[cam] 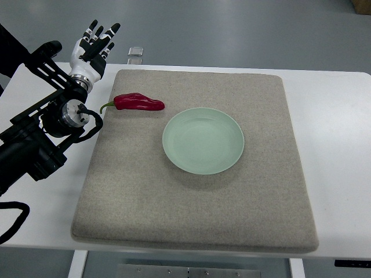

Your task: Place red pepper on plate with left hand

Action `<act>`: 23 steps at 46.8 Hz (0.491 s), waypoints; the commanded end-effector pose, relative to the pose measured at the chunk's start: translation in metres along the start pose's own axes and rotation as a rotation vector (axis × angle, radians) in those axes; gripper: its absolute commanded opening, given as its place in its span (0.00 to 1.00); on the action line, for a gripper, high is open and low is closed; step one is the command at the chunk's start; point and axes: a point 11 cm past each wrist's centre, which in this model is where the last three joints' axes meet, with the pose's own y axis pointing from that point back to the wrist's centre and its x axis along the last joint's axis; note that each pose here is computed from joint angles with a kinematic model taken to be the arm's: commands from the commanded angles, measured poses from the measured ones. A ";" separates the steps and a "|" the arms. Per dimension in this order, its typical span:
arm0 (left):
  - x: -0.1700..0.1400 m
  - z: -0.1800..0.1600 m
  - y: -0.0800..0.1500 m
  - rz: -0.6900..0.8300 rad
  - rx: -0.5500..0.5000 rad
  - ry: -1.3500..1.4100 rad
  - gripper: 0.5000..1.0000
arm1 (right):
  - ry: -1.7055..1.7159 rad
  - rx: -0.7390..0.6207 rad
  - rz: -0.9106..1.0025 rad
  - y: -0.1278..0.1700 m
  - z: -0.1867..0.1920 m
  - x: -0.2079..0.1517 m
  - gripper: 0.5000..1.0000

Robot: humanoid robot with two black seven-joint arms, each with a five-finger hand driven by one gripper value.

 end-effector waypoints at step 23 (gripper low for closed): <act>0.001 0.001 0.000 0.002 -0.008 -0.001 1.00 | -0.001 0.000 0.000 0.000 0.000 0.000 0.86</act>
